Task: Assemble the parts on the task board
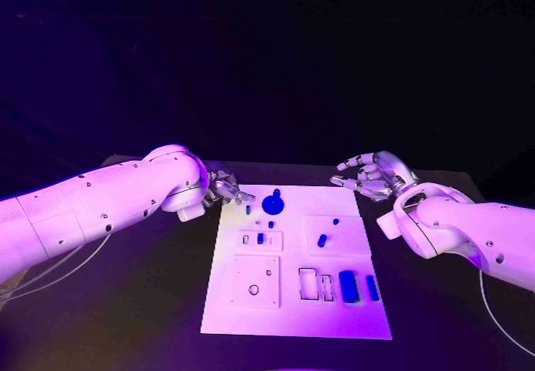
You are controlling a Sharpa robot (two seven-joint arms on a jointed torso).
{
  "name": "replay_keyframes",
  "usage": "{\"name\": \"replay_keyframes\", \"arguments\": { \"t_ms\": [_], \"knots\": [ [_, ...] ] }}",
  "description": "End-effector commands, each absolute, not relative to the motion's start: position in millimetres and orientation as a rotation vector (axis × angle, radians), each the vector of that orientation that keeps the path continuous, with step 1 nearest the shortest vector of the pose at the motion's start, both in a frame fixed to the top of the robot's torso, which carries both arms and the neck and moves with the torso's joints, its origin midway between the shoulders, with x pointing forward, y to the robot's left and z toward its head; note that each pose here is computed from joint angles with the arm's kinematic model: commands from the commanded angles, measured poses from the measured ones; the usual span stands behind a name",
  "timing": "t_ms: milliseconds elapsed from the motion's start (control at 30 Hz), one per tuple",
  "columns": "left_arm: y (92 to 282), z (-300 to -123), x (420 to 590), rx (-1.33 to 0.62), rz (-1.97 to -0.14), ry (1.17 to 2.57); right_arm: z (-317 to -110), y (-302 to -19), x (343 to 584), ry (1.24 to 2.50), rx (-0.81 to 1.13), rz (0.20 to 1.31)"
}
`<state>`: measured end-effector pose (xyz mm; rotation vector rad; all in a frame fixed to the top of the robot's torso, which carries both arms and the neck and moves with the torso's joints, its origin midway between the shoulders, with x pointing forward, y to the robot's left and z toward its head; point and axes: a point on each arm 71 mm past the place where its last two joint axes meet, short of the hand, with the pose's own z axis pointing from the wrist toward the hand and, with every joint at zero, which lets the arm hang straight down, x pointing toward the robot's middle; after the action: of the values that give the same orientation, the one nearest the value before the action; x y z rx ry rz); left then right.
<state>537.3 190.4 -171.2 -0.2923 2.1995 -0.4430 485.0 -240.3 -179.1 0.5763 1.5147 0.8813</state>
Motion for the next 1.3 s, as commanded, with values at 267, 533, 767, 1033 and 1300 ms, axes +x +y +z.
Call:
{"name": "replay_keyframes", "arguments": {
  "t_ms": [267,533,767,1033,1300],
  "knots": [
    [190.3,-173.3,554.5,-0.265,-0.392,2.230,-179,-237,485,1.517,0.557,0.897],
    [184.9,-180.8,562.6,-0.260,-0.371,2.258,-179,-236,485,1.519,0.556,0.900],
    [180.8,-185.8,565.6,-0.261,-0.368,2.281,-179,-235,485,1.520,0.555,0.902],
    [178.4,-189.8,566.8,-0.264,-0.374,2.310,-179,-233,485,1.518,0.553,0.905],
    [175.5,-195.0,565.6,-0.248,-0.369,2.342,-179,-232,484,1.519,0.553,0.907]
  ]
}}
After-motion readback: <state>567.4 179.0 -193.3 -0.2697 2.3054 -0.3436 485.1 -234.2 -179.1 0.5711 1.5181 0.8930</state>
